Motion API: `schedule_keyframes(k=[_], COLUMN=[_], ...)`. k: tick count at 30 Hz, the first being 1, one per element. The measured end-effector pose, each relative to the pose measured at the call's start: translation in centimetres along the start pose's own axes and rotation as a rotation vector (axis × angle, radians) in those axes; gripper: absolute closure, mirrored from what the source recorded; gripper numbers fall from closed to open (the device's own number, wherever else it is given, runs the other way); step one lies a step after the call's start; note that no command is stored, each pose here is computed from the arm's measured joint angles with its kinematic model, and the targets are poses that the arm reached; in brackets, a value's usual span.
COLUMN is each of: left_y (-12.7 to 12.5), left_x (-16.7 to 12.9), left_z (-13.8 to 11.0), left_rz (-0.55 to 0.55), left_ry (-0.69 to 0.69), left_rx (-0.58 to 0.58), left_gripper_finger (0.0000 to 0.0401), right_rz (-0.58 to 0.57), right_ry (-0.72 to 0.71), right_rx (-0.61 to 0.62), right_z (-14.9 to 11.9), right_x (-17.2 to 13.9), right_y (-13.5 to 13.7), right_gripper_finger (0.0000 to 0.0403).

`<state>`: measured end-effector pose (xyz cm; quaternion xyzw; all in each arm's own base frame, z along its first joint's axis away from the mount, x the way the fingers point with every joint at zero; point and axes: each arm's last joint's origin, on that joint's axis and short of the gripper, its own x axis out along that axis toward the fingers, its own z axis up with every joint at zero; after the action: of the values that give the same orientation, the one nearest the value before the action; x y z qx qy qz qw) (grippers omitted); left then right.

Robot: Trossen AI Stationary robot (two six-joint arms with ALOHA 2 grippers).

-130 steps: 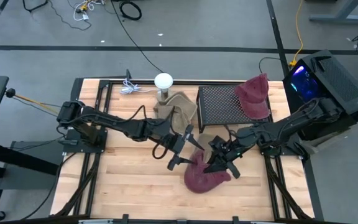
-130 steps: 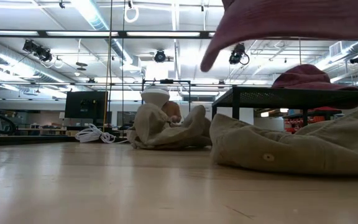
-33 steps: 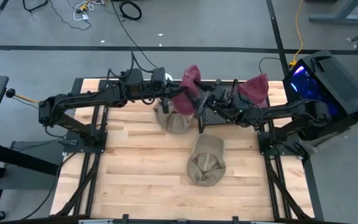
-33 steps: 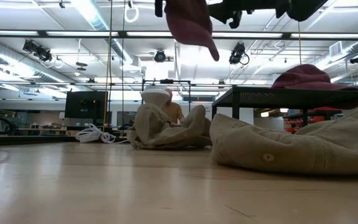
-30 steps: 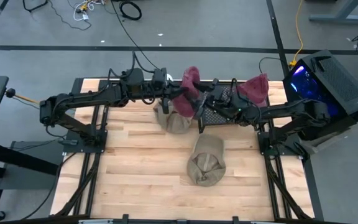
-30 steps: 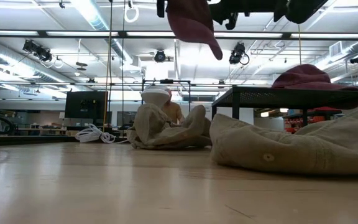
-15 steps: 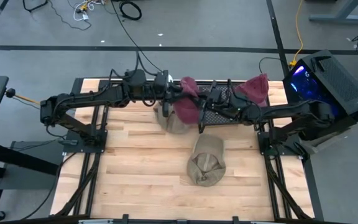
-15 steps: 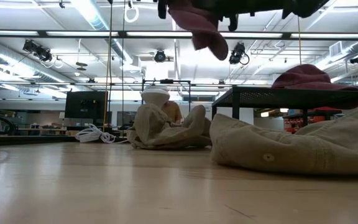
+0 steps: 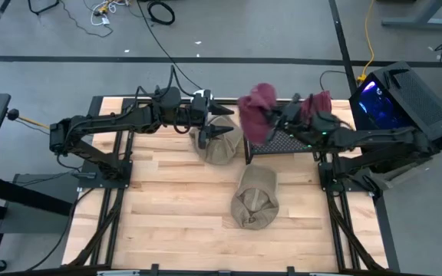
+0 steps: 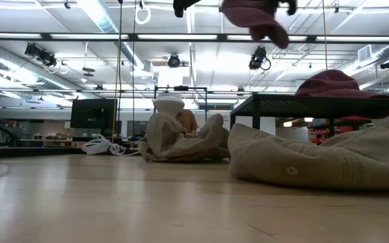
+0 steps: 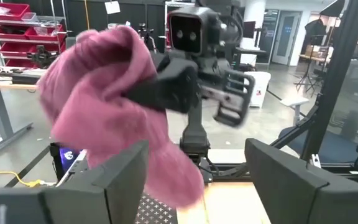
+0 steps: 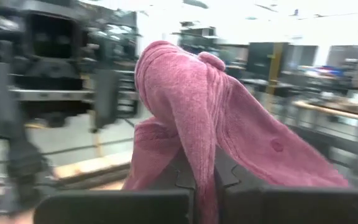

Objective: Pick & Place hat
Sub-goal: Stack the red hat on the red hat on the black shelf

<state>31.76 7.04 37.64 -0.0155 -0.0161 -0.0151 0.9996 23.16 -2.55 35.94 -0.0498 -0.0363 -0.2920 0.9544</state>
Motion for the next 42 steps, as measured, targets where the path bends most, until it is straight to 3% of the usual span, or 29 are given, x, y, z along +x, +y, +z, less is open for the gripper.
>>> schedule_keyframes(k=[7, 19, 28, 42], left_y=[0.0, 0.0, 0.0, 0.0], left_x=[0.0, 0.0, 0.0, 0.0], left_z=[0.0, -0.2, -0.5, -0.5], left_rz=[0.0, 0.003, 0.004, 0.004], left_ry=[0.004, 0.026, 0.053, 0.054], left_rx=[-0.001, -0.006, -0.014, -0.014], left_gripper_finger=[0.013, 0.0144, 0.0144, 0.0144], right_rz=[-0.172, -0.304, -0.223, -0.252], right_ry=[0.074, 0.15, 0.275, 0.265], right_rx=[-0.03, -0.077, -0.197, -0.054], right_z=[1.3, 1.7, 0.5, 0.1], right_x=[-3.8, -8.0, -10.1, -15.5], right_y=[-2.3, -4.9, -6.1, -9.9], right_gripper_finger=[0.0397, 0.0398, 0.0398, 0.0398])
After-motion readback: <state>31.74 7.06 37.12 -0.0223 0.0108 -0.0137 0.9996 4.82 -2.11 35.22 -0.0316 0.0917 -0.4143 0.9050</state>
